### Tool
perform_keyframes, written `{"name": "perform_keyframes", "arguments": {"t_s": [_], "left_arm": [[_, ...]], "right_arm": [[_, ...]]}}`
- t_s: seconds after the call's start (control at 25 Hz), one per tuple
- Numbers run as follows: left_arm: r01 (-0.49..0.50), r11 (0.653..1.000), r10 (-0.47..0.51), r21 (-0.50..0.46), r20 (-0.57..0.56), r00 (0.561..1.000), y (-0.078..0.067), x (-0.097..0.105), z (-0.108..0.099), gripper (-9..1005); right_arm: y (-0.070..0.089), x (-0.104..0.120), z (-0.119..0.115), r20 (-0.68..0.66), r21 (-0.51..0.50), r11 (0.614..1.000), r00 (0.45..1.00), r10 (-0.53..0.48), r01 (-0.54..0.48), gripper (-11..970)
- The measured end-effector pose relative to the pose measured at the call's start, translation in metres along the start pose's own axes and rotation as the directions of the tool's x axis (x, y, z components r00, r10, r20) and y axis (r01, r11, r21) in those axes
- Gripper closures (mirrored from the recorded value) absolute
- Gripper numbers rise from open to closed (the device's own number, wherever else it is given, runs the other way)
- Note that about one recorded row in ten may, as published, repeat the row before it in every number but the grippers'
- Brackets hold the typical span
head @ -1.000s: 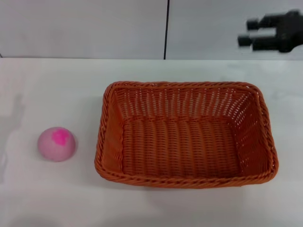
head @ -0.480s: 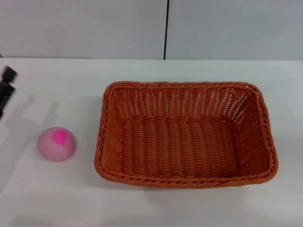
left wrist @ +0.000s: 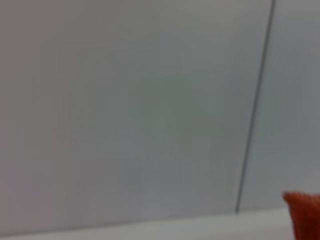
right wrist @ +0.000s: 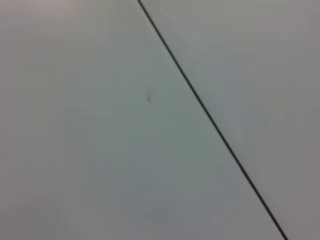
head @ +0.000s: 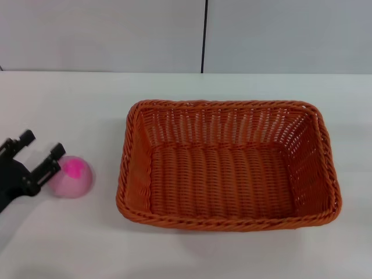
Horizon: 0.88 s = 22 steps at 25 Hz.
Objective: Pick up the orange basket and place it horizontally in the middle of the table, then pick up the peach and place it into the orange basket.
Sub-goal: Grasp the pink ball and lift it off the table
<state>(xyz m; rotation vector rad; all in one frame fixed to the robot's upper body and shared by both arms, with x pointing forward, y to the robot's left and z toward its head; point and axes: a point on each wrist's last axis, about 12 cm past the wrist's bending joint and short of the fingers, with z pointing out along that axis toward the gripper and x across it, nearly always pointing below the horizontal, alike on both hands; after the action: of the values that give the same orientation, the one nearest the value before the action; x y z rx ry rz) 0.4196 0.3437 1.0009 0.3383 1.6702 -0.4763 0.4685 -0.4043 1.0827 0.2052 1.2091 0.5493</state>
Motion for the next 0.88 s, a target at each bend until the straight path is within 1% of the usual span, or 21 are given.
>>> {"name": "perform_keyframes", "arguments": {"t_s": [0.08,0.28,0.48,0.52,0.64,0.76,0.88], "left_arm": [[-0.013,1.000,0.014,0.021,-0.041,0.999,-0.001,0.004,0.000,253],[-0.035,0.998,0.039,0.047,-0.097,0.994,-0.002,0.009,0.001,257],[-0.039,0.997,0.046,0.061,-0.108,0.993,-0.003,0.010,0.002,257],[-0.048,0.995,0.058,0.086,-0.124,0.991,-0.004,0.011,0.005,257],[-0.073,0.994,0.083,0.084,-0.118,0.990,-0.006,0.012,0.004,345],[-0.097,0.992,0.107,0.086,-0.115,0.988,-0.007,0.013,0.004,472],[-0.098,0.992,0.108,0.084,-0.115,0.988,-0.007,0.013,0.004,599]], "right_arm": [[-0.002,0.000,-0.003,0.010,0.022,1.000,1.000,0.002,-0.002,342],[-0.003,0.000,-0.001,0.020,0.027,1.000,1.000,0.002,-0.003,342],[-0.002,0.000,0.001,0.021,0.025,1.000,1.000,0.003,-0.004,342],[-0.002,0.000,0.001,0.022,0.025,1.000,1.000,0.004,-0.004,342],[-0.003,0.000,0.001,0.023,0.027,1.000,1.000,0.004,-0.005,342],[-0.004,0.000,0.001,0.028,0.038,0.999,1.000,0.003,-0.004,342],[-0.006,0.000,0.001,0.024,0.053,0.999,1.000,0.002,-0.004,342]]}}
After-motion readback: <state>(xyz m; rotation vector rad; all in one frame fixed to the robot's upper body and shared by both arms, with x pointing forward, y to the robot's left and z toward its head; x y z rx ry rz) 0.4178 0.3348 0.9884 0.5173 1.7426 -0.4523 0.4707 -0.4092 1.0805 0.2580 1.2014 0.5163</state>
